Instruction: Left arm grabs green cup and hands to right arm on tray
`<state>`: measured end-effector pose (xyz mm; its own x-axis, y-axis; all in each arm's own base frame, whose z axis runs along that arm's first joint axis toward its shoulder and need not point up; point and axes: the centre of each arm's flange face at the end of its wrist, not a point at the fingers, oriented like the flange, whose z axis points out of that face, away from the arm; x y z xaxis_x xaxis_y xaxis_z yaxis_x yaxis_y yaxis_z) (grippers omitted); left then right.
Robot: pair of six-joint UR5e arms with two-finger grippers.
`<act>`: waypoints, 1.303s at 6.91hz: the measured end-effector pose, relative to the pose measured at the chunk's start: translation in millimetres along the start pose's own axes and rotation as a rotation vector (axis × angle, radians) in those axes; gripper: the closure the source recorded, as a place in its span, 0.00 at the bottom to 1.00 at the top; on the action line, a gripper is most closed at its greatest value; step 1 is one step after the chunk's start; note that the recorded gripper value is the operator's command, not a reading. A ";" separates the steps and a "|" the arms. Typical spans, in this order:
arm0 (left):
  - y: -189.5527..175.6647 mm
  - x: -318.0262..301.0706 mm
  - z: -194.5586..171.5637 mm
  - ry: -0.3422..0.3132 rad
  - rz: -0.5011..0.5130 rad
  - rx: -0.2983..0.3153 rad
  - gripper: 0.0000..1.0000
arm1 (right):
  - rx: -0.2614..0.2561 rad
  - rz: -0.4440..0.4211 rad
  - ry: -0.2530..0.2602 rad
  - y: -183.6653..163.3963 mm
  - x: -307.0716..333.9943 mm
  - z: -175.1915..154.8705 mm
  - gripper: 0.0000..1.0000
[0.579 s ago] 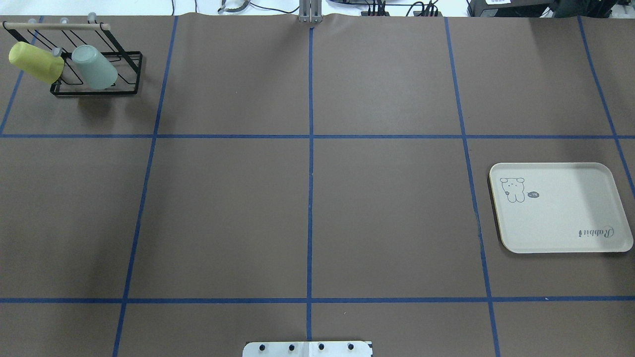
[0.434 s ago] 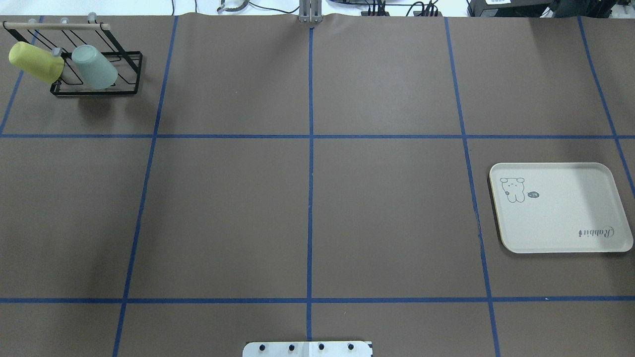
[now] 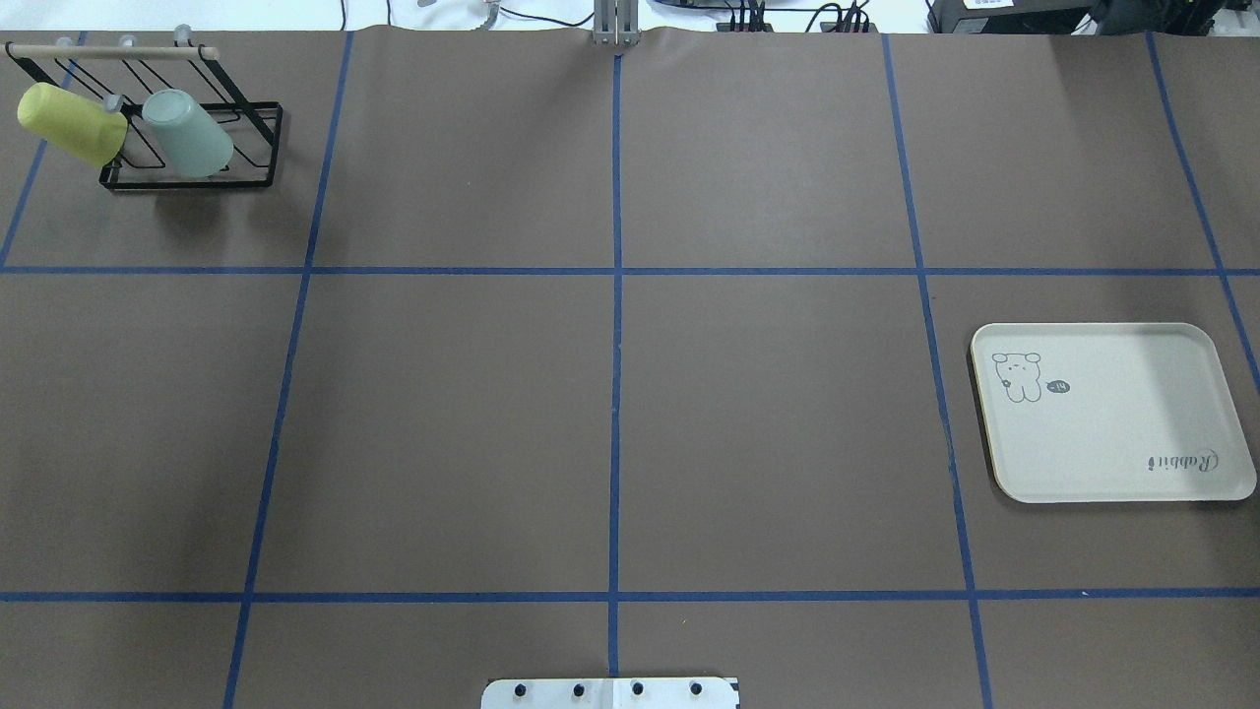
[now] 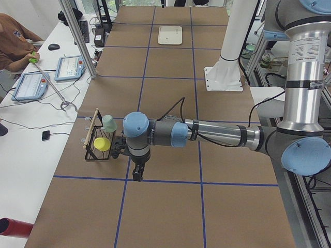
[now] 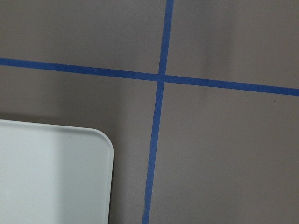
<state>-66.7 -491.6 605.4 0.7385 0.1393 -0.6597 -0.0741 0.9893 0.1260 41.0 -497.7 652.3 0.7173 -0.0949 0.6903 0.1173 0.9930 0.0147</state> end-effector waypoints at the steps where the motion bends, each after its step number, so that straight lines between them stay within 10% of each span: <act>1: -20.6 13.0 -16.5 -0.002 -0.009 -0.010 0.00 | 0.000 -0.001 0.000 -0.4 -0.4 -0.2 0.00; 4: -89.8 80.6 -81.3 0.040 0.046 0.031 0.00 | 0.007 -0.008 -0.002 -3.1 -4.0 -3.2 0.00; 9: -148.5 200.7 -36.3 0.181 -0.022 0.245 0.00 | 0.017 -0.018 -0.003 -6.2 -8.4 -7.9 0.00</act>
<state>68.2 -608.9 427.4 0.6050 0.1457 -0.7828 0.1204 0.9551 0.2709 39.6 -503.6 640.7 0.7132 -0.1122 0.6919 0.1183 0.9922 0.0390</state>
